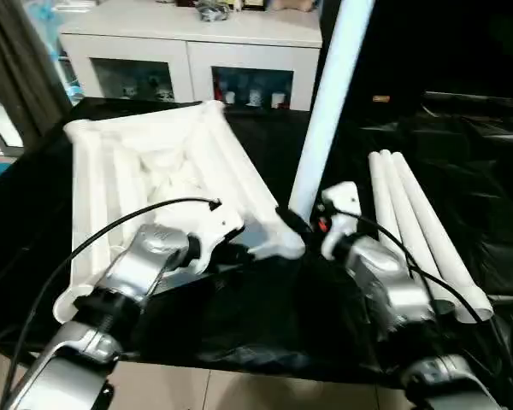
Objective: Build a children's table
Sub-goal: Insert table leg to table base
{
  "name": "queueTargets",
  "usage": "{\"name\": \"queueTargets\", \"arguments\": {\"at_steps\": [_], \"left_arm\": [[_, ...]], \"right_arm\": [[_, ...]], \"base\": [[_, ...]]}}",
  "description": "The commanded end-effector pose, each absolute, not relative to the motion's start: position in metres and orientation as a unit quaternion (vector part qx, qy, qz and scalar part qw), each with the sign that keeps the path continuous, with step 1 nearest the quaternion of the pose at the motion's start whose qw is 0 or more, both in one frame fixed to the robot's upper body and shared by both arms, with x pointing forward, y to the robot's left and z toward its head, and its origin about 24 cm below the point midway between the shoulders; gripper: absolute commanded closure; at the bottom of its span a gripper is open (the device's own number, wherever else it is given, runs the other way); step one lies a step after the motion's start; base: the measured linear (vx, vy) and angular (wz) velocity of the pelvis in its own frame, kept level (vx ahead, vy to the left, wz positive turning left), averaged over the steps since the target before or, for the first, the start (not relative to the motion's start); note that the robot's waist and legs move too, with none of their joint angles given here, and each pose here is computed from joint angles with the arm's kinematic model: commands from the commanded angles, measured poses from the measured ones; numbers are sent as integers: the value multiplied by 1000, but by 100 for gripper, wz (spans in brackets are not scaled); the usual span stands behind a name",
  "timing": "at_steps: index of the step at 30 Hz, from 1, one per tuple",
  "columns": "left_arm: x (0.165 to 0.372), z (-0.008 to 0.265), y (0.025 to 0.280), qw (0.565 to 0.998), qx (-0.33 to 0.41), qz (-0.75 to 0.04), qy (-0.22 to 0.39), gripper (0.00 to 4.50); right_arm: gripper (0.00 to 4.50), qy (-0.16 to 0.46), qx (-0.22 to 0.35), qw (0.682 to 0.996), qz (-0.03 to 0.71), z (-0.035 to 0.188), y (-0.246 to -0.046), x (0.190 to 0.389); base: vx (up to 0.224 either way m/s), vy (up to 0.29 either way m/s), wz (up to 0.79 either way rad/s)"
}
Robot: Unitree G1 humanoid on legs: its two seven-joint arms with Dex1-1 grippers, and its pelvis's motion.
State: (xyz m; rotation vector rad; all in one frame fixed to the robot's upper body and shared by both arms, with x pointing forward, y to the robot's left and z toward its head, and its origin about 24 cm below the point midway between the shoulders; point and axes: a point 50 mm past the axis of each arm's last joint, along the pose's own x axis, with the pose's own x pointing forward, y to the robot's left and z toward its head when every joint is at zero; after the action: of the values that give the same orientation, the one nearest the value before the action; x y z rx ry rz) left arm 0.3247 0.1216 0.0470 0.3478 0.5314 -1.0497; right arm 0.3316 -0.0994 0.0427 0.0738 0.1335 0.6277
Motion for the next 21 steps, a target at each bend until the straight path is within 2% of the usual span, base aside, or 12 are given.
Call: {"name": "queueTargets", "arguments": {"at_steps": [1, 2, 7, 17, 21], "left_arm": [[345, 84, 113, 858, 166, -448, 187, 450], [347, 84, 112, 868, 165, -427, 194, 450], [350, 86, 106, 889, 158, -383, 197, 450], [348, 87, 103, 891, 157, -378, 196, 450], [348, 87, 104, 890, 161, -378, 195, 450]], "right_arm": [[260, 207, 31, 953, 218, -12, -101, 320], [260, 208, 36, 960, 185, -9, -97, 327], [260, 208, 59, 969, 122, -1, -87, 339], [260, 202, 57, 970, 126, 1, -72, 341], [260, 182, 62, 969, 154, 7, -67, 343]], "base": [[0, 0, 0], [0, 0, 0], [0, 0, 0], [7, -1, 0], [0, 0, 0]]}}
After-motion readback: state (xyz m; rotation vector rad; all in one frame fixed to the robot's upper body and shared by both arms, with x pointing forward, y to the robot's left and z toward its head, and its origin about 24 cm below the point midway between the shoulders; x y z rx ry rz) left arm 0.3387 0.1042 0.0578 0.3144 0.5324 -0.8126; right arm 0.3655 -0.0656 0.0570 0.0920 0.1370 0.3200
